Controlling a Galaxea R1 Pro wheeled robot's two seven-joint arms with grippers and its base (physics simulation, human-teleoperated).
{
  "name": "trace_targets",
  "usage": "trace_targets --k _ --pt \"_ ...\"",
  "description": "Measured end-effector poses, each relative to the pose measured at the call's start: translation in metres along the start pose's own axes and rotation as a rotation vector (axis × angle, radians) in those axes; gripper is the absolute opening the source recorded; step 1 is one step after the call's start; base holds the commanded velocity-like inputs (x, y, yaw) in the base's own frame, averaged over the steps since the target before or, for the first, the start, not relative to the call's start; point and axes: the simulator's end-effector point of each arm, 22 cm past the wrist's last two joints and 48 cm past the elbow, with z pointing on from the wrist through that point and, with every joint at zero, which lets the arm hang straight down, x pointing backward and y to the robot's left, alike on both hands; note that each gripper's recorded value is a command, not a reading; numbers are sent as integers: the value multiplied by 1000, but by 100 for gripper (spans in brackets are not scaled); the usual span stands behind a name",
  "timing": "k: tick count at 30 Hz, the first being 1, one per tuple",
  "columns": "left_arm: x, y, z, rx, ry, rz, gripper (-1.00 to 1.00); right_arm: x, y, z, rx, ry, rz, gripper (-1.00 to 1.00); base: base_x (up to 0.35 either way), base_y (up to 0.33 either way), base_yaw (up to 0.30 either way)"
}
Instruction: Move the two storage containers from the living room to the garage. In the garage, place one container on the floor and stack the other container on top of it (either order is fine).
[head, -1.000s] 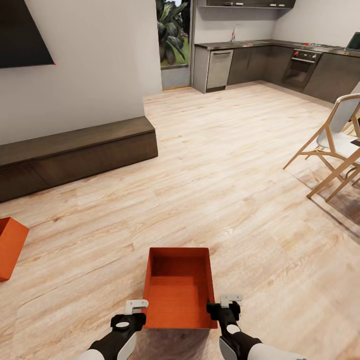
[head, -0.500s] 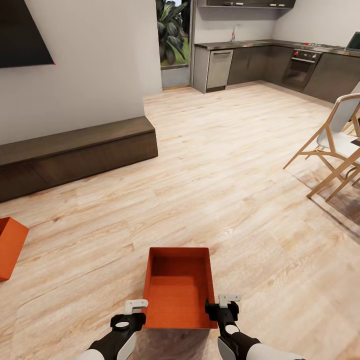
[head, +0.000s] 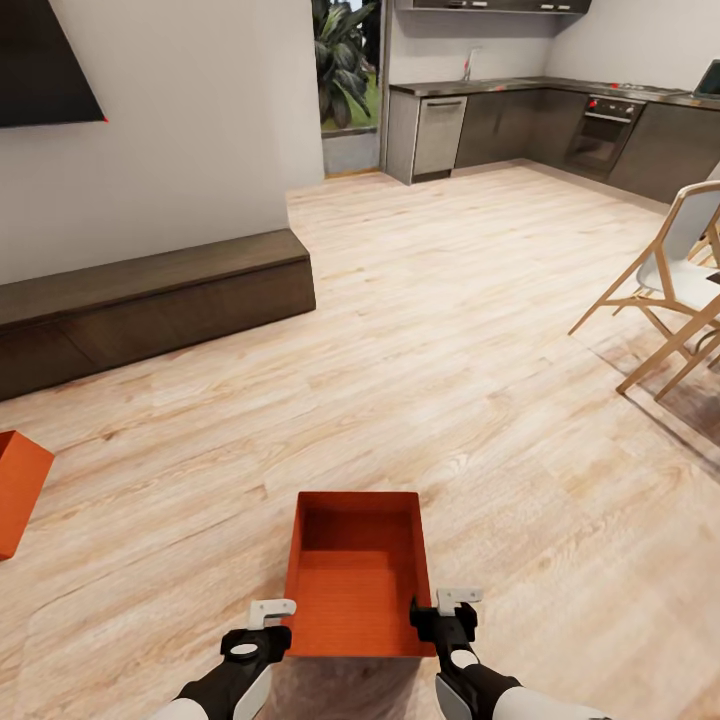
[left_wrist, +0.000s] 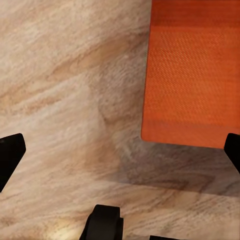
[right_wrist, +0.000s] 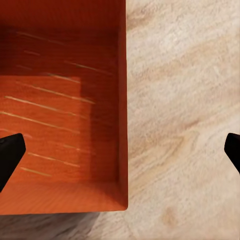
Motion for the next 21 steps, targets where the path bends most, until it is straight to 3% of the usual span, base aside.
trace_targets --k 21 --pt "15 -5 36 -1 2 -3 100 23 3 31 -1 -3 0 100 0 0 0"
